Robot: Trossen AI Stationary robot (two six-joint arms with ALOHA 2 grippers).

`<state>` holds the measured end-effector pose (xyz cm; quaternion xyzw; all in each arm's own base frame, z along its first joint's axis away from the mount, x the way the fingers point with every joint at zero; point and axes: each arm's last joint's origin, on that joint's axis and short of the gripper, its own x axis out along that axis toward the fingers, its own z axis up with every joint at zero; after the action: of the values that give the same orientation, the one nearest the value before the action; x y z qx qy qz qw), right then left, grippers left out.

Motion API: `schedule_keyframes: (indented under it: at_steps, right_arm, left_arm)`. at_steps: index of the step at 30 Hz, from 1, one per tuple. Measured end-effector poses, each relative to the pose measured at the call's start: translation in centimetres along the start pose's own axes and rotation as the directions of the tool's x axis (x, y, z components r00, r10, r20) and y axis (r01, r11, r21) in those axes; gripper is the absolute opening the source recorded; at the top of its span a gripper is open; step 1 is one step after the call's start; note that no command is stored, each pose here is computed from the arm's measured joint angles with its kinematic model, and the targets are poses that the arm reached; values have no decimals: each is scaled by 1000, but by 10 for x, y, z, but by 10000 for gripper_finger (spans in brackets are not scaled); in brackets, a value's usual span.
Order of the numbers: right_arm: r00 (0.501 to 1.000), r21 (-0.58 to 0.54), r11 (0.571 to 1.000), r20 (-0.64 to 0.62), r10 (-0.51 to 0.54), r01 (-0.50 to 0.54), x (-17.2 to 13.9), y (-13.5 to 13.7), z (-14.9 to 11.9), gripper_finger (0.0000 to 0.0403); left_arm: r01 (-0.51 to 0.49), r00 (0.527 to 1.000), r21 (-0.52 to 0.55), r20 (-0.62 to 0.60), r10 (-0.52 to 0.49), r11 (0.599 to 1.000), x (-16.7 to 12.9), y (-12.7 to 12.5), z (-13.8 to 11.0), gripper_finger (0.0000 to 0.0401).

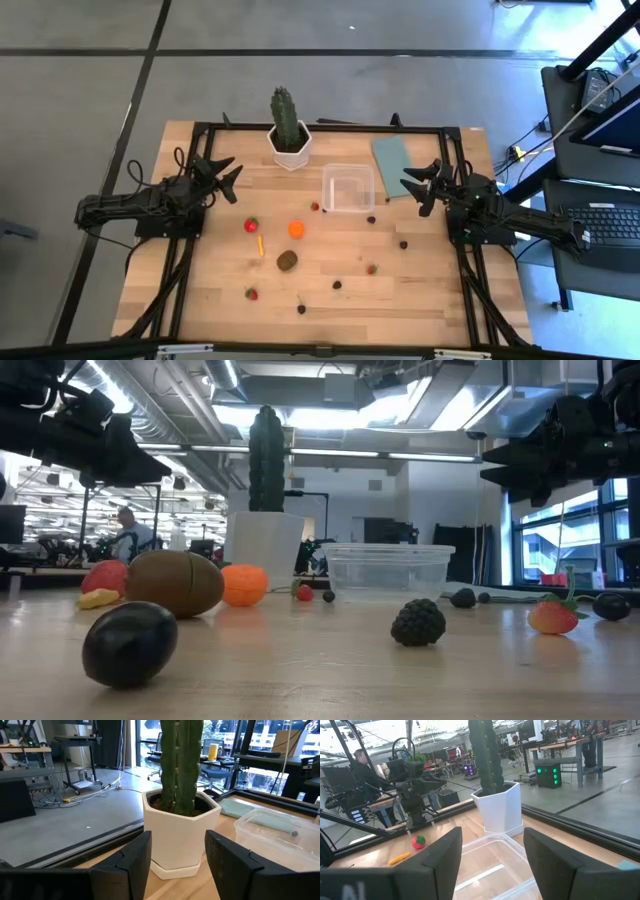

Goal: Pick and placing Produce into tupperware

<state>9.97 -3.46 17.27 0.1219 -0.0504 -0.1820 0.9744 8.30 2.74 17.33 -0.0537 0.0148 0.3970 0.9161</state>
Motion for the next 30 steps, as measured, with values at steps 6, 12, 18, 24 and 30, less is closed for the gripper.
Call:
schedule_keyframes:
  at_steps: [6,12,18,24,30]
  right_arm:
    - [1000,0,1000,0,0,0,0,0,0,215]
    - [1000,0,1000,0,0,0,0,0,0,215]
    - [1000,0,1000,0,0,0,0,0,0,215]
    - [999,6,1000,33,-17,17,0,0,3,215]
    - [998,140,990,55,-13,5,0,0,5,215]
  left_arm:
    - [0,1000,0,0,0,1000,0,0,0,176]
    - [0,1000,0,0,0,1000,0,0,0,176]
    - [0,1000,0,0,0,1000,0,0,0,176]
    - [0,1000,0,0,0,1000,0,0,0,176]
    - [0,1000,0,0,0,1000,0,0,0,176]
